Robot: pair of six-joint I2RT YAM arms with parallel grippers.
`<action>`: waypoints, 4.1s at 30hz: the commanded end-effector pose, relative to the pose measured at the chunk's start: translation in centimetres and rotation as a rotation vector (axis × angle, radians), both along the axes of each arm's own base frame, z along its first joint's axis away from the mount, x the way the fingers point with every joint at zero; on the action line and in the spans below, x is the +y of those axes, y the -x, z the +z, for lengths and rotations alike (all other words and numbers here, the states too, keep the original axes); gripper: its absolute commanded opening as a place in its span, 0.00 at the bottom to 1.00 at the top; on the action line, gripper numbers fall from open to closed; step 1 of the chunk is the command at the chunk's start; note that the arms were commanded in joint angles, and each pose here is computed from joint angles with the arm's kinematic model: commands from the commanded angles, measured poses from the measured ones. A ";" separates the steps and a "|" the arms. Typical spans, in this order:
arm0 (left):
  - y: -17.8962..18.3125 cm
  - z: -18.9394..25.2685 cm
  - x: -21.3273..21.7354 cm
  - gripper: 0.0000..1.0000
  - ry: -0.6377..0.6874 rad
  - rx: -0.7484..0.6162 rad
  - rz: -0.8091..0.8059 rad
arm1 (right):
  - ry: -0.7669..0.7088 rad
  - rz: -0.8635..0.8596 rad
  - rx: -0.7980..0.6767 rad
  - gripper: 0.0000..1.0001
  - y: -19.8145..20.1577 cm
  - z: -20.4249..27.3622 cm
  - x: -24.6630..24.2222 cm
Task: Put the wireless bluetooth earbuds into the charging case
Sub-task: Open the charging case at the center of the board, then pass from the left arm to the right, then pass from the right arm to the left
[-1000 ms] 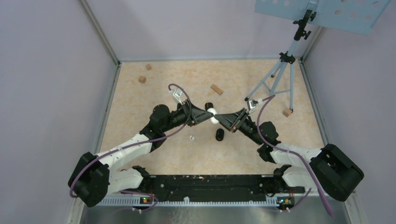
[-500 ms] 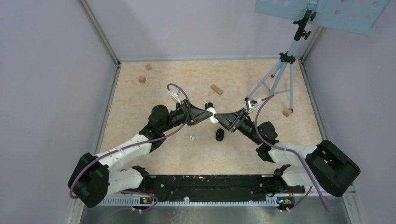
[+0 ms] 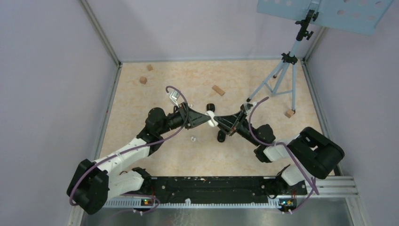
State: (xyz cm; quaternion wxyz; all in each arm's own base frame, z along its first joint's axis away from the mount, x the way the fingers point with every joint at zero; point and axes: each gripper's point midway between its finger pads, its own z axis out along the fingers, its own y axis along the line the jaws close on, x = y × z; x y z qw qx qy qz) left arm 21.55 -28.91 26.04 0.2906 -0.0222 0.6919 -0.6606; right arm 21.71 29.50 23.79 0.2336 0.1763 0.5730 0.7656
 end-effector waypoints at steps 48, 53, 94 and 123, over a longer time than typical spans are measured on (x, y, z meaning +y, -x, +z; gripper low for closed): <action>0.9 1.0 0.6 0.00 -0.160 -0.013 -0.330 | 0.608 0.220 -0.494 0.59 2.4 1.0 1.5; 0.9 1.0 0.6 0.00 -0.161 -0.017 -0.327 | 0.582 0.232 -0.480 0.50 2.4 0.9 1.8; 0.5 0.9 5.7 0.99 -0.192 -0.140 0.058 | 0.290 0.157 -0.351 0.00 2.3 2.4 1.6; 1.4 1.9 3.7 0.62 0.115 -0.086 -0.120 | 0.170 0.211 -0.353 0.00 2.2 3.7 2.8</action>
